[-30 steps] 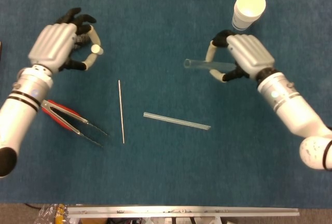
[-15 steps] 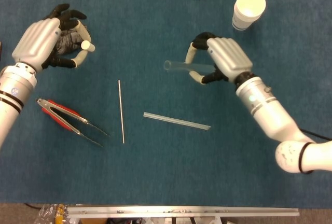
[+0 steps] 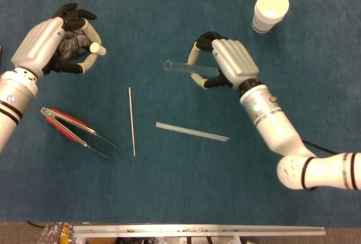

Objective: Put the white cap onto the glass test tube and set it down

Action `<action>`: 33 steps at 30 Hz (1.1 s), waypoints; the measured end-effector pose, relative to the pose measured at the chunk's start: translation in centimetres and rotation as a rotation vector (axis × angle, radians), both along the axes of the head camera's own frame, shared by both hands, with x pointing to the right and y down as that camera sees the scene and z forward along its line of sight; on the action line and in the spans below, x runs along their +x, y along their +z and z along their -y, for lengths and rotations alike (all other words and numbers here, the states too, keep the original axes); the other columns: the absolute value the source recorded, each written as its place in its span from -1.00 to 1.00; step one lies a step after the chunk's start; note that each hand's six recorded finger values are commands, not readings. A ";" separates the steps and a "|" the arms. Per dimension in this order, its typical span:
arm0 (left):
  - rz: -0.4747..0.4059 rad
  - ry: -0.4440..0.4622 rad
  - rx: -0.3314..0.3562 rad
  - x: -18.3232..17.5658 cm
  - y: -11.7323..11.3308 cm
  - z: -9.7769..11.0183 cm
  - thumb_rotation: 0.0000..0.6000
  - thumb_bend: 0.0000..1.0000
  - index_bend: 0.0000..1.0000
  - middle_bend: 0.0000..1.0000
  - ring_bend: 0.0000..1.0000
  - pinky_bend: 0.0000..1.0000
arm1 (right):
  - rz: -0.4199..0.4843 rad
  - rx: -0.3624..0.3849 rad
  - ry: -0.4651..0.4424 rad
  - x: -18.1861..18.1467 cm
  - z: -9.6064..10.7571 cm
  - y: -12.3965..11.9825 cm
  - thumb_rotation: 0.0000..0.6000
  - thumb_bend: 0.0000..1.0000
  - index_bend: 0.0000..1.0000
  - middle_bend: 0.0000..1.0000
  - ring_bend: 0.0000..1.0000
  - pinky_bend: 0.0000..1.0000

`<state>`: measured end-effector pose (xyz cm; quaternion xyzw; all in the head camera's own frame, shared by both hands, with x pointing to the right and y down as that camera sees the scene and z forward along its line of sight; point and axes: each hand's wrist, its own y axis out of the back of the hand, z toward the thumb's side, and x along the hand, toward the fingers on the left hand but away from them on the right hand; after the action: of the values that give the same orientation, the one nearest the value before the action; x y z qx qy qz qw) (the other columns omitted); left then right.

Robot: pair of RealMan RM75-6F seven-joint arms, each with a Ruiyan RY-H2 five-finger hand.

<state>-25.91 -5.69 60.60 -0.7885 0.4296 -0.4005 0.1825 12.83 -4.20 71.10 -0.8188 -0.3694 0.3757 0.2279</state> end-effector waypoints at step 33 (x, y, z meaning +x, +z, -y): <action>-0.113 -0.068 -0.050 3.1 1.2 0.0 1.00 -0.24 0.01 -0.60 -0.97 -0.81 | 0.099 -0.026 0.098 -4.9 0.2 1.3 1.00 -0.32 0.34 -0.22 -0.62 -0.48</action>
<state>-22.80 -5.66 61.79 -0.7993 0.4555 -0.3717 0.1245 7.97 -4.43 72.45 -0.8204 -0.4148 0.3501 0.1800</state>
